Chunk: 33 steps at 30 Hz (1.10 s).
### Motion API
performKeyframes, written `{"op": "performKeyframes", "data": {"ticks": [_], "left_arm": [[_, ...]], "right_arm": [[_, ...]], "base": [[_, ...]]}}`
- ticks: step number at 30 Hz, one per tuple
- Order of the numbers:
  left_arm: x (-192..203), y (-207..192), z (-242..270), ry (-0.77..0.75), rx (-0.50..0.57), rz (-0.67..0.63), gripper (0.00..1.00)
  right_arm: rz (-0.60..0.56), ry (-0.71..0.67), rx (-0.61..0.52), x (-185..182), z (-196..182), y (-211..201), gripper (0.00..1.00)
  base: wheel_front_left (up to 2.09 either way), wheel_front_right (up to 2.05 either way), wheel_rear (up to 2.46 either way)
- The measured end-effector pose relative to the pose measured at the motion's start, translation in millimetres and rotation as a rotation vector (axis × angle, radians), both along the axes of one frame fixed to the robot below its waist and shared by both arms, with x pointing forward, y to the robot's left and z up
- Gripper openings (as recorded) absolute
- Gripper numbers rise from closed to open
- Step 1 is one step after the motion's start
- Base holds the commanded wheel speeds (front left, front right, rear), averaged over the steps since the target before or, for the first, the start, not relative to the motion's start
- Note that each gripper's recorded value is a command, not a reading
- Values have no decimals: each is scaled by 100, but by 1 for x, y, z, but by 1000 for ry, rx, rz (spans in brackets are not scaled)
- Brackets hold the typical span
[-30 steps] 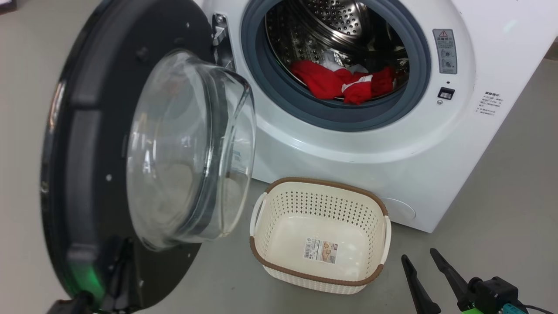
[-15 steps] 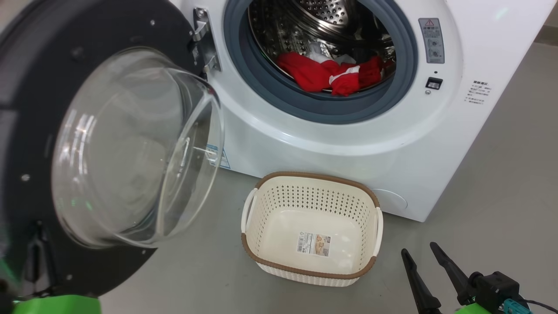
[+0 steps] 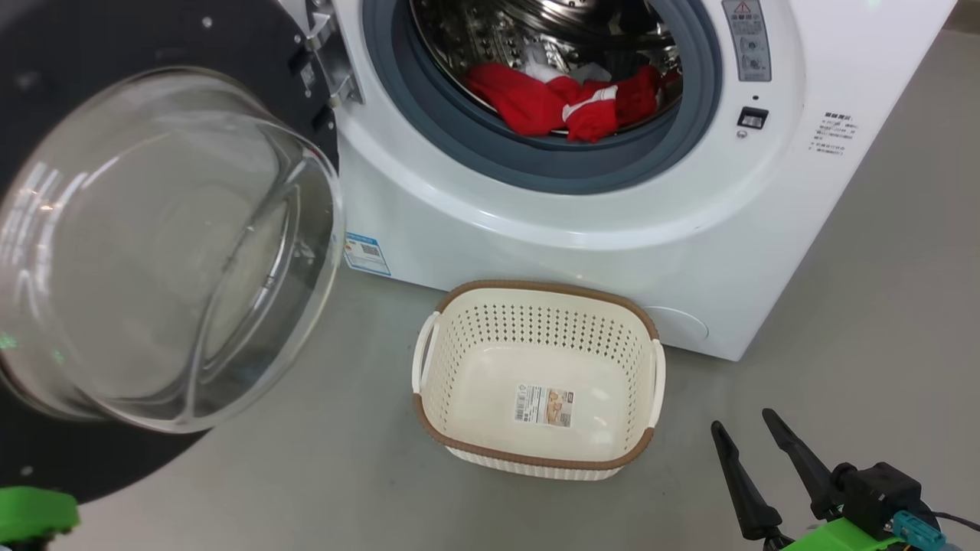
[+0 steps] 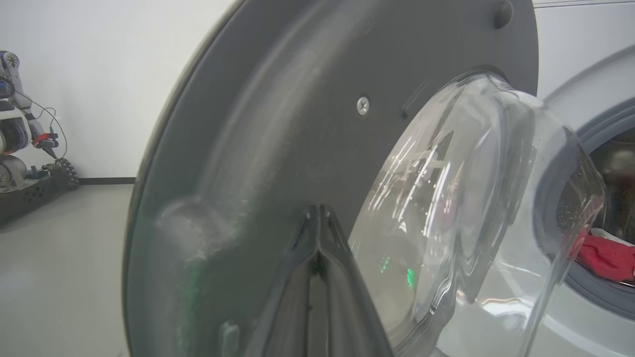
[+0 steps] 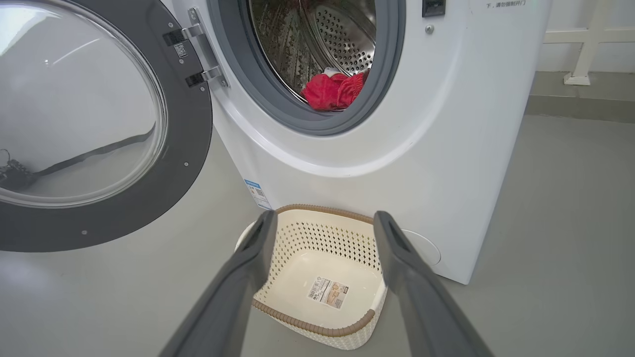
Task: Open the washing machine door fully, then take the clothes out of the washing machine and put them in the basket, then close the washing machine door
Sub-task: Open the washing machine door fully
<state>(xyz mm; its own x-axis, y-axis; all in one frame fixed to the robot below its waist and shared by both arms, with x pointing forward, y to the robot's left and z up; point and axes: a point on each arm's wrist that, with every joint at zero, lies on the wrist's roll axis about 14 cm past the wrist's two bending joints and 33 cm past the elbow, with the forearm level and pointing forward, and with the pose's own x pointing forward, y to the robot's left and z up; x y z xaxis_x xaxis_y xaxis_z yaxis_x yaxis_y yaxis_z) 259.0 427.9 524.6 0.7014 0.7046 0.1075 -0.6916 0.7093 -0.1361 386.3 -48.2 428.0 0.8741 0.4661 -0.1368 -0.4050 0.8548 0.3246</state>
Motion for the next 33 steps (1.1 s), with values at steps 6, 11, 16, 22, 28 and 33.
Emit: {"op": "performKeyframes", "data": {"ticks": [6, 11, 16, 22, 28, 33], "left_arm": [[8, 20, 1, 3, -7, 34, 0], [15, 29, -3, -4, -34, 51, 0], [21, 40, -4, 20, -31, 59, 0], [25, 43, -4, 26, -30, 60, 0], [27, 43, -2, 29, -26, 52, 0], [27, 36, 0, 11, -30, 41, 0]], "right_arm": [[-7, 12, -3, 3, -6, -4, 100], [-13, 2, 2, 12, -4, -5, 100], [-21, 12, -1, 13, -8, -8, 100], [-24, 15, -2, 14, -10, -9, 100], [-20, -2, -18, 13, -6, -9, 100], [-22, -19, -14, 13, 0, -9, 100]], "base": [[0, 0, 0], [0, 0, 0], [0, 0, 0], [0, 0, 0], [0, 0, 0], [0, 0, 0]]}}
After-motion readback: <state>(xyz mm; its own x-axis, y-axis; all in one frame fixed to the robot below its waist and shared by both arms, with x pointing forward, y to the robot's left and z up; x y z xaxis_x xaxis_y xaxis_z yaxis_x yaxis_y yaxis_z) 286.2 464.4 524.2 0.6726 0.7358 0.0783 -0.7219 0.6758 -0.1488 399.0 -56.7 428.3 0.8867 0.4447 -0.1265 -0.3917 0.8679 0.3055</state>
